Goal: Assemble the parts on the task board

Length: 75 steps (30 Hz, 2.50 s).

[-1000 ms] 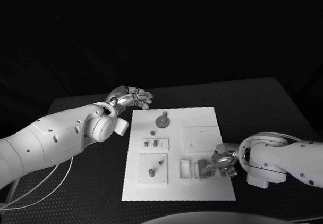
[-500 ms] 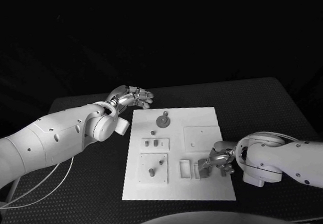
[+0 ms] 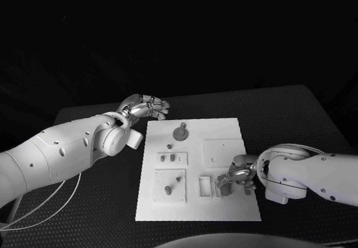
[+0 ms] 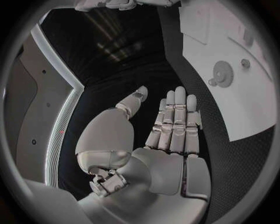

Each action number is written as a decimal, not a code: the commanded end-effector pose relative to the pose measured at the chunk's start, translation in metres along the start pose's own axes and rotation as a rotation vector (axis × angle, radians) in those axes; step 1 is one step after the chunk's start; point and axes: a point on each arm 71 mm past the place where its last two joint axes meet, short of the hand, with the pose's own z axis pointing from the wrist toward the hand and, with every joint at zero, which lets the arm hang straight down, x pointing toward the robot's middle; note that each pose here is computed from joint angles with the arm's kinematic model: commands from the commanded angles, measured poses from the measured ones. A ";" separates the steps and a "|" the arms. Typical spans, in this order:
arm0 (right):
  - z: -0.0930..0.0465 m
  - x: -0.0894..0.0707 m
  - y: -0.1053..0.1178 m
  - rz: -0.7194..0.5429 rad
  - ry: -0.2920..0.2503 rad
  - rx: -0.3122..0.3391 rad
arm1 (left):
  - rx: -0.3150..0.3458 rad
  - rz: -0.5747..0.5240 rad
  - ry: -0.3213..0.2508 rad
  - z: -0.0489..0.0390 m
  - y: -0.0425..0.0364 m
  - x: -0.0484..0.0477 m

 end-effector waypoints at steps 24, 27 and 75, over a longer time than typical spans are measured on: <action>-0.017 -0.012 0.005 0.135 0.010 -0.031 | 0.005 -0.009 0.011 -0.0006 -0.0012 0.0006; -0.019 -0.014 0.010 0.137 0.012 -0.039 | 0.006 -0.010 0.014 -0.0001 -0.0015 0.0018; 0.007 0.005 0.042 0.108 0.104 -0.013 | 0.007 -0.011 0.017 -0.0003 -0.0022 0.0027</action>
